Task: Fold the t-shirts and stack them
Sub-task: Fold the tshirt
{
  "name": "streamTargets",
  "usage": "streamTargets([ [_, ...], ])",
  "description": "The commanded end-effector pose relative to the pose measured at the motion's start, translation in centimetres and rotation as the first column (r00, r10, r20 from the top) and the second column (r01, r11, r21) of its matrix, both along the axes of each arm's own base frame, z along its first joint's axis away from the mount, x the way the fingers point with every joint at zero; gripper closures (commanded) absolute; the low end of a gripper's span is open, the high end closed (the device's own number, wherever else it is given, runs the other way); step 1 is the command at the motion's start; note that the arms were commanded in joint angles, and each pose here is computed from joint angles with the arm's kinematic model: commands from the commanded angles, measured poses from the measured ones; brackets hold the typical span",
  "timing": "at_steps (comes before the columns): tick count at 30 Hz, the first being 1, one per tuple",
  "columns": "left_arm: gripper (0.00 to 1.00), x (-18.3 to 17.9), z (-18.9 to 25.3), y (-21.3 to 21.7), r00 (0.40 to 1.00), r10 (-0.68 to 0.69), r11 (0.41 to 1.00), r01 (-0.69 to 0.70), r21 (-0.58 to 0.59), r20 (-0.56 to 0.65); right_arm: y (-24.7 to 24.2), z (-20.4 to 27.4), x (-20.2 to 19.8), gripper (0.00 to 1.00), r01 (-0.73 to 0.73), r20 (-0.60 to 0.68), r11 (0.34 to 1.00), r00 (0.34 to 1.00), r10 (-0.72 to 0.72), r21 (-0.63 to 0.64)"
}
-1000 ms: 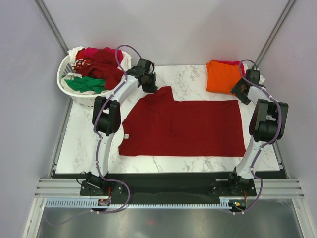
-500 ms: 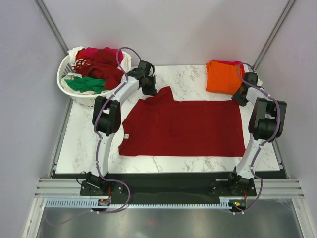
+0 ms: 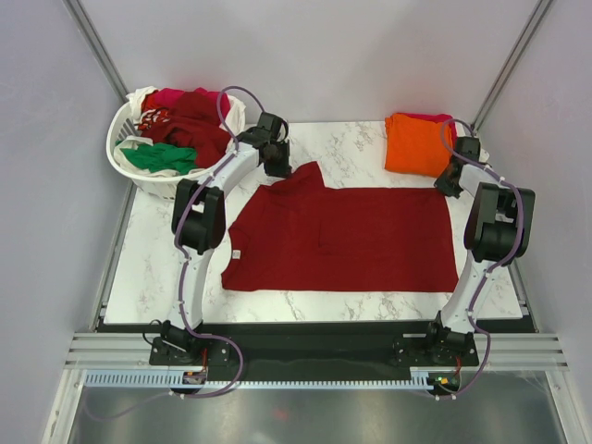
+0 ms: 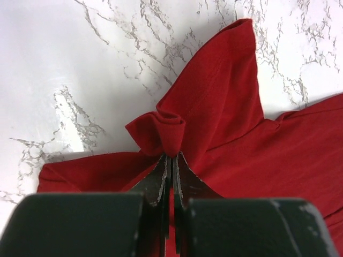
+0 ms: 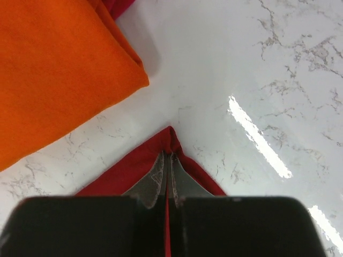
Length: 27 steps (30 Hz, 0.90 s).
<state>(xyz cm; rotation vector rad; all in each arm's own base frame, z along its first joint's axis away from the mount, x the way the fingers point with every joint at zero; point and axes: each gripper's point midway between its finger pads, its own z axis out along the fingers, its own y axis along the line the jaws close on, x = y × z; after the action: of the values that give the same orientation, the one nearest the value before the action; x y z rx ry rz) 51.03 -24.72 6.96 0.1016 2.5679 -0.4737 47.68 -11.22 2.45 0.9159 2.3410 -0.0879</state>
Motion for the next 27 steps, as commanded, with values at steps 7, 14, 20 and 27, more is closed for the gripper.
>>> streamTargets([
  [7, 0.98, -0.8, 9.1, 1.4, 0.983, -0.016, 1.000, 0.013, 0.018, 0.182, 4.9, 11.0, 0.1, 1.00, -0.091, 0.216, 0.996, 0.972, 0.088, 0.002],
  [14, 0.98, -3.1, 11.6, 3.2, 0.975, -0.020, 0.999, 0.008, 0.054, 0.222, 7.1, 13.6, -4.0, 1.00, -0.154, 0.261, 0.987, 0.955, 0.140, 0.034],
  [20, 0.98, -6.4, 12.5, 4.7, 0.975, -0.022, 0.998, 0.007, 0.070, 0.220, 7.1, 13.4, -8.8, 1.00, -0.099, 0.261, 0.994, 0.962, 0.087, 0.035],
  [27, 0.98, -11.2, 12.1, 6.6, 0.981, -0.032, 0.996, 0.016, 0.082, 0.191, 6.3, 12.4, -12.4, 1.00, -0.024, 0.224, 0.998, 0.975, 0.010, 0.061],
])
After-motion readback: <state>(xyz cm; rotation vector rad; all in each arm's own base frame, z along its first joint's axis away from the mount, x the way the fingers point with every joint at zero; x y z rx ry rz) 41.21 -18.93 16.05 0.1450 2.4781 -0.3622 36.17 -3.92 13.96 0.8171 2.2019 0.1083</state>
